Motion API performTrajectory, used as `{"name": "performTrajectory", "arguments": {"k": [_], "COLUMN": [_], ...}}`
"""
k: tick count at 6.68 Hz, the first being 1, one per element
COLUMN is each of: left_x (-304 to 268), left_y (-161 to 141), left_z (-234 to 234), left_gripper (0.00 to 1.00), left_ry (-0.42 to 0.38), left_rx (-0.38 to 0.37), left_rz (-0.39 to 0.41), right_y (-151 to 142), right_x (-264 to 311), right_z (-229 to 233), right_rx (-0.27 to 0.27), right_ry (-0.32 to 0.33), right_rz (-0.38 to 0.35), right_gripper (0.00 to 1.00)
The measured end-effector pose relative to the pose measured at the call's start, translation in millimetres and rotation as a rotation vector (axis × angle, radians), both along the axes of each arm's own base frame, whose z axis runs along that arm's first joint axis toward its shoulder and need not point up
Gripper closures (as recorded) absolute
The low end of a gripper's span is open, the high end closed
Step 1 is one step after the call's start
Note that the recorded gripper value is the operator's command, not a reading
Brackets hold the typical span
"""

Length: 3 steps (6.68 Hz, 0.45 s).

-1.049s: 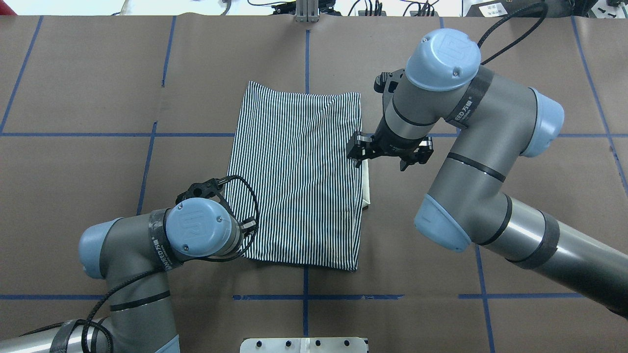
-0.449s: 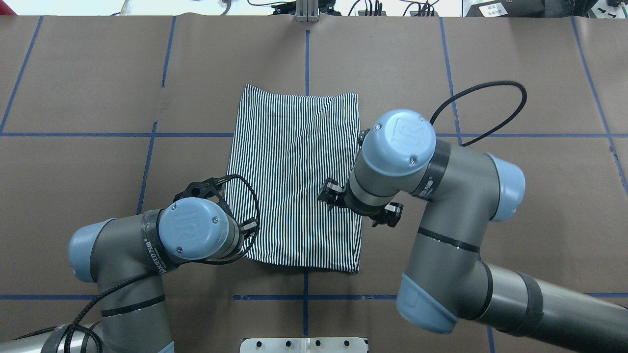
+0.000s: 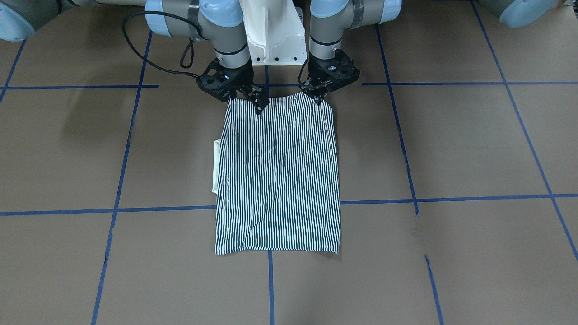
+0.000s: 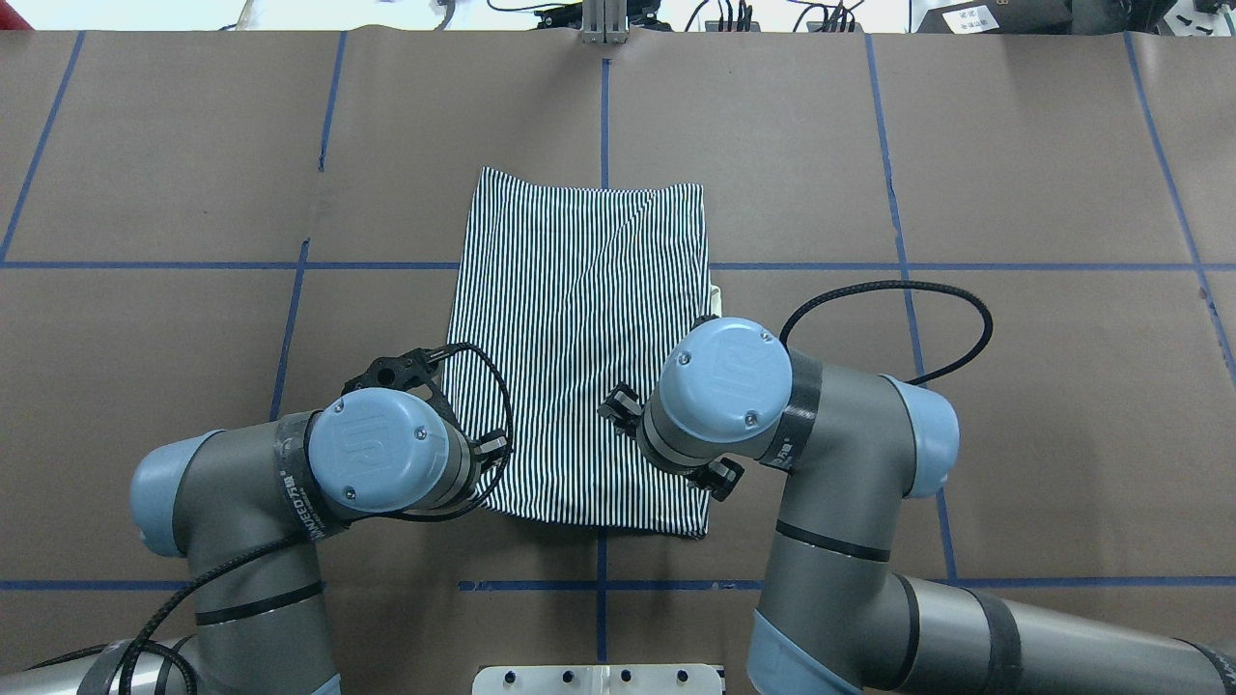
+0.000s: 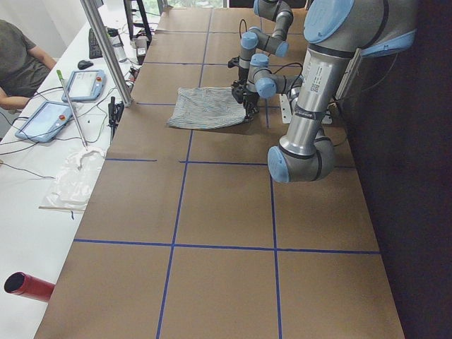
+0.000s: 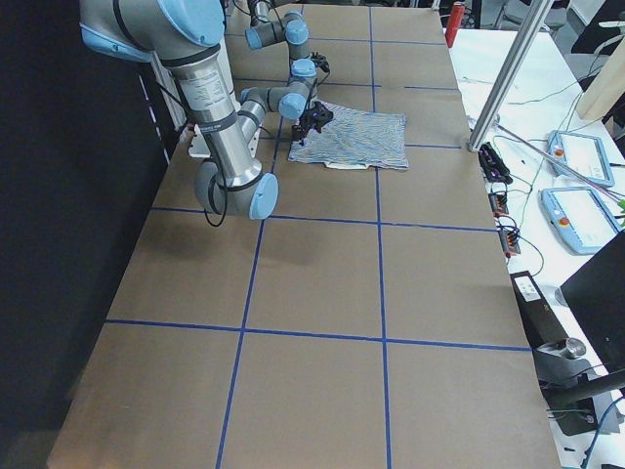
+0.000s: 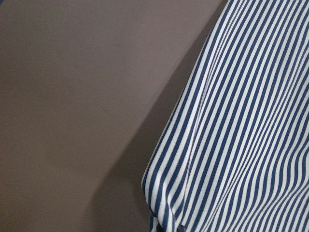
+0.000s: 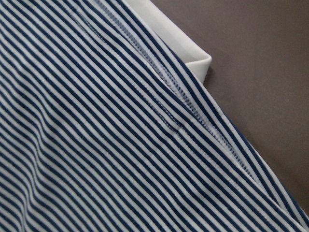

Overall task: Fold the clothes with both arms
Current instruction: 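Move the right gripper to the shirt's near edge beside the left gripper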

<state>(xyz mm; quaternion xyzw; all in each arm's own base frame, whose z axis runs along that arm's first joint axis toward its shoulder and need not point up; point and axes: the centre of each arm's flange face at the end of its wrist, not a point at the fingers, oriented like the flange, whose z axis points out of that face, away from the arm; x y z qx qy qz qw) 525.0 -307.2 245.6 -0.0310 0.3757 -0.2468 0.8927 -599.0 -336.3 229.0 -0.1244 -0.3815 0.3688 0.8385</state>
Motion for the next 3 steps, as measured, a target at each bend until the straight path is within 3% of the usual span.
{"name": "performTrajectory", "arguments": {"k": [3], "left_x": [0.0], "left_y": [0.0], "left_z": [-0.7], "left_gripper": [1.0], "left_ry": [0.001], "left_rx": [0.001], "left_rz": [0.0], "right_y": [14.7], "right_x": [-17.2], "right_z": [17.7], "right_rx": [-0.032], "right_ry": [0.076], "right_rz": [-0.006], "right_gripper": [0.0]}}
